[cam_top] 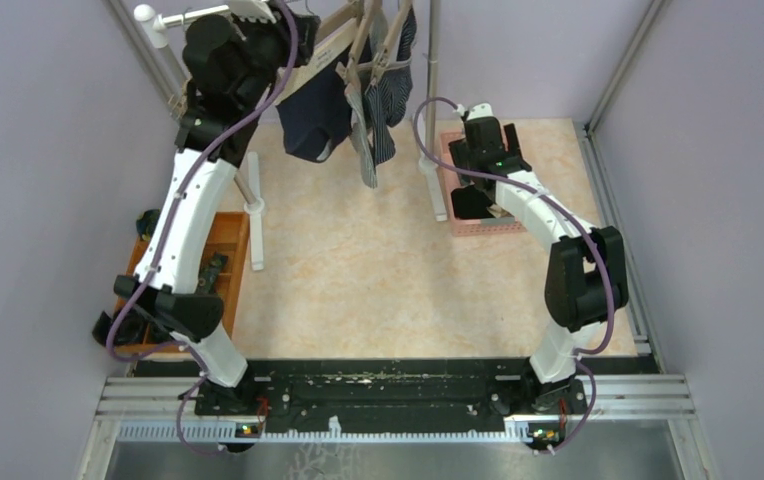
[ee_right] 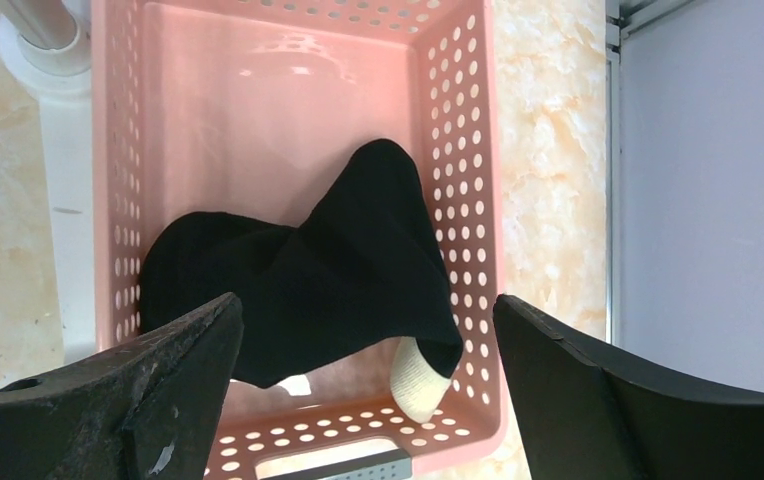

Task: Remove the underwear clipped to the hanger
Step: Pick up the hanger from the clothesline.

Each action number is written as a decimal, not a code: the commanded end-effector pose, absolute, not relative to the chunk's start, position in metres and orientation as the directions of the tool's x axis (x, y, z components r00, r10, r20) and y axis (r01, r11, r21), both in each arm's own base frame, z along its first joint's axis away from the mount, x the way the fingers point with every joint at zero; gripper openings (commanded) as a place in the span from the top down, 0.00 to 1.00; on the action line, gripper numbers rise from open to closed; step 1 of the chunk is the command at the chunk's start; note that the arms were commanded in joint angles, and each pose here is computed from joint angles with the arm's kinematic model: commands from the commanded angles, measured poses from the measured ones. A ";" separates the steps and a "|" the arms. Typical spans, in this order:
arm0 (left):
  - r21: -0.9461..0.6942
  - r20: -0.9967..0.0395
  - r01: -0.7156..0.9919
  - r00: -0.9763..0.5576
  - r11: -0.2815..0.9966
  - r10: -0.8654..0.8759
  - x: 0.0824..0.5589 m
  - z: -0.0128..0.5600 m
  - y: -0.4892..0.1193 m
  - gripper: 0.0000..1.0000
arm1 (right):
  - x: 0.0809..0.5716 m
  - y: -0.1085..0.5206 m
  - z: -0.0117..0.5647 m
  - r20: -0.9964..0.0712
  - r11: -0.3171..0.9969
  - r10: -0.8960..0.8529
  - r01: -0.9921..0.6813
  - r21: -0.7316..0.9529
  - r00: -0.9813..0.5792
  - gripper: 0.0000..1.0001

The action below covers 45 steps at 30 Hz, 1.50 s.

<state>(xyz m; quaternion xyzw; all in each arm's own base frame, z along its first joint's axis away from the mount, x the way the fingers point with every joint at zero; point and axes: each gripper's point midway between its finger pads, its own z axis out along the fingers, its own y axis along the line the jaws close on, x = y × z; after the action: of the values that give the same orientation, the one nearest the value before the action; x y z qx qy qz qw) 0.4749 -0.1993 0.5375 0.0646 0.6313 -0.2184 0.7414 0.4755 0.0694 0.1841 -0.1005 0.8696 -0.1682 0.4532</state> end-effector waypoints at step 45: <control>-0.095 -0.992 0.277 0.056 0.956 -0.115 0.543 0.478 -0.205 0.67 | 0.484 0.079 0.223 -0.815 0.911 -0.360 0.017 -0.412 -0.454 0.03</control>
<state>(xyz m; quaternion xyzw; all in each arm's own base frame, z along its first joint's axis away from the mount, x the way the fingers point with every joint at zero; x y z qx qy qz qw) 0.5365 -0.1987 0.4907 0.0576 0.6631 -0.1324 0.7345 0.4728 0.0702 0.1792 -0.1147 0.8627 -0.1873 0.4556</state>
